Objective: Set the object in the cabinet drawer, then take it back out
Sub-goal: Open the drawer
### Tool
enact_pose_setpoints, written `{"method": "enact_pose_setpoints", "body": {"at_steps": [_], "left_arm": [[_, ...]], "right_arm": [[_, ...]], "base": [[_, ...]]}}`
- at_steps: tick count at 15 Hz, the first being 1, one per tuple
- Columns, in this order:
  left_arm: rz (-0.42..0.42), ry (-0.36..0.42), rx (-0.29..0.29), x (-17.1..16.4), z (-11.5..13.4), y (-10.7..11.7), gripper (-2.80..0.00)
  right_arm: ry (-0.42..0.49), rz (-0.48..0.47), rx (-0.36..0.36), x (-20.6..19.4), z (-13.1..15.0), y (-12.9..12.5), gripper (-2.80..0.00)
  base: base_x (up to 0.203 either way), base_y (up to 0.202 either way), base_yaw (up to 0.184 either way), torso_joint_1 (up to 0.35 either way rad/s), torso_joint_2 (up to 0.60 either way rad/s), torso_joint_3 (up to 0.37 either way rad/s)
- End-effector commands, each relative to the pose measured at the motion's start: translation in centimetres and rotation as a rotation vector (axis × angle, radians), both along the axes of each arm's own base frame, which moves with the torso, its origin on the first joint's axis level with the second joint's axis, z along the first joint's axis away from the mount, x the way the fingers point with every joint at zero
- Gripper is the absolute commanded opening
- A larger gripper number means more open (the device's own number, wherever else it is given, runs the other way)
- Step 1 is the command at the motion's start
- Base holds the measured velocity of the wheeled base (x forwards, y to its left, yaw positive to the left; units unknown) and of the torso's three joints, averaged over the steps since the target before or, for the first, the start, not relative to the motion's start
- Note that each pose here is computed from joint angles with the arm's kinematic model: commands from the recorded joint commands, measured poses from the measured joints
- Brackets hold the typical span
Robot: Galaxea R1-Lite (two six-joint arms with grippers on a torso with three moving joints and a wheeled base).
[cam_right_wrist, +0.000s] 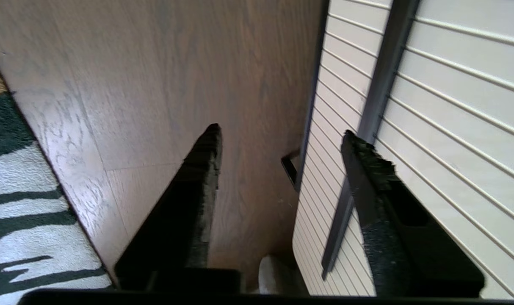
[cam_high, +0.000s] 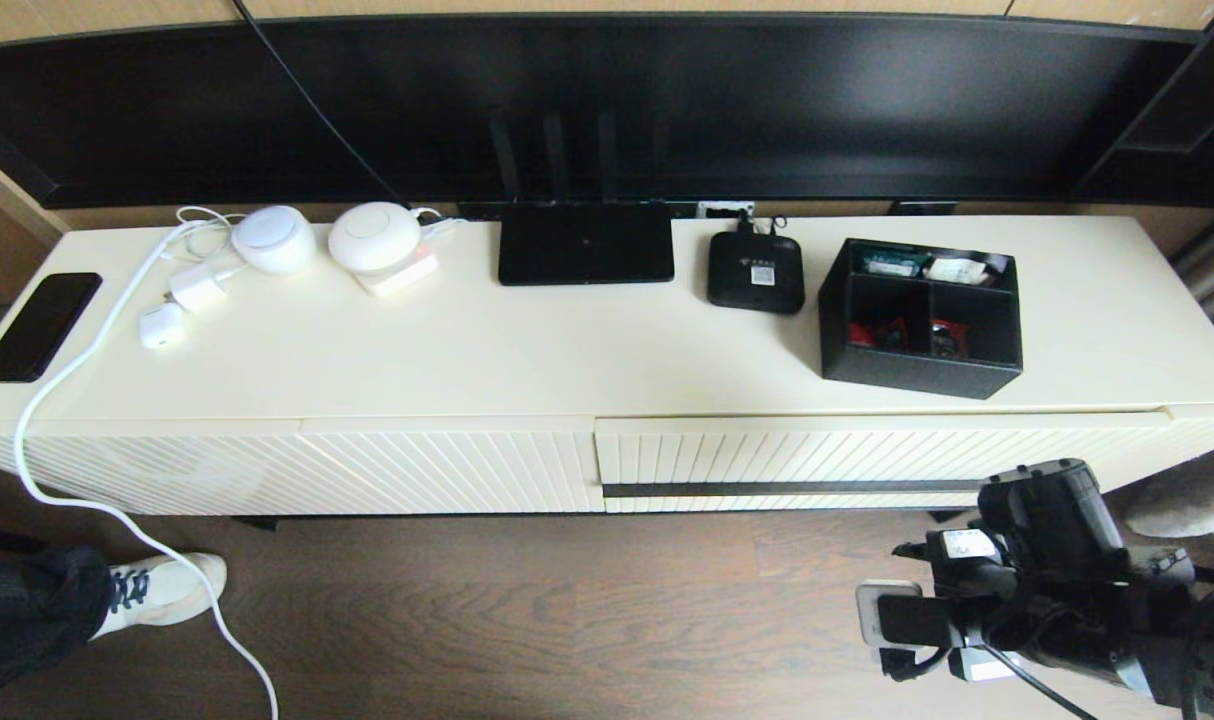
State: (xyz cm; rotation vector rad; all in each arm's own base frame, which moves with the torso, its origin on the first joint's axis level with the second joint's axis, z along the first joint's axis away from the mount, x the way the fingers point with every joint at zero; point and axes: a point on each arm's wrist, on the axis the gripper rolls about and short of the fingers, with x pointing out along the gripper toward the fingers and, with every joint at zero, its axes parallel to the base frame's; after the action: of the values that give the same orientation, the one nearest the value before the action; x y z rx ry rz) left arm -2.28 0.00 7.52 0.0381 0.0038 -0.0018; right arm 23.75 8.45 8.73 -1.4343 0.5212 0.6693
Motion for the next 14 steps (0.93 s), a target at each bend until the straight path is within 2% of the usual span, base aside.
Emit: {"method": "enact_pose_setpoints", "body": {"at_steps": [1,4,14], "left_arm": [[0.000,0.001,0.000,0.0,0.0,0.0,-2.80],[0.000,0.001,0.000,0.0,0.0,0.0,-2.80],[0.000,0.000,0.000,0.0,0.0,0.0,-2.80]], "right_arm": [[0.039,0.015,-0.006,0.5,-1.1,0.2,0.00],[0.059,0.042,0.017,1.7,-1.9,0.4,0.00],[-0.092,0.023,0.073,5.7,-4.7,0.9,0.00]], "base": [[0.000,0.000,0.000,0.000,0.00,0.000],[0.000,0.000,0.000,0.000,0.00,0.000],[0.000,0.000,0.000,0.000,0.00,0.000]]}}
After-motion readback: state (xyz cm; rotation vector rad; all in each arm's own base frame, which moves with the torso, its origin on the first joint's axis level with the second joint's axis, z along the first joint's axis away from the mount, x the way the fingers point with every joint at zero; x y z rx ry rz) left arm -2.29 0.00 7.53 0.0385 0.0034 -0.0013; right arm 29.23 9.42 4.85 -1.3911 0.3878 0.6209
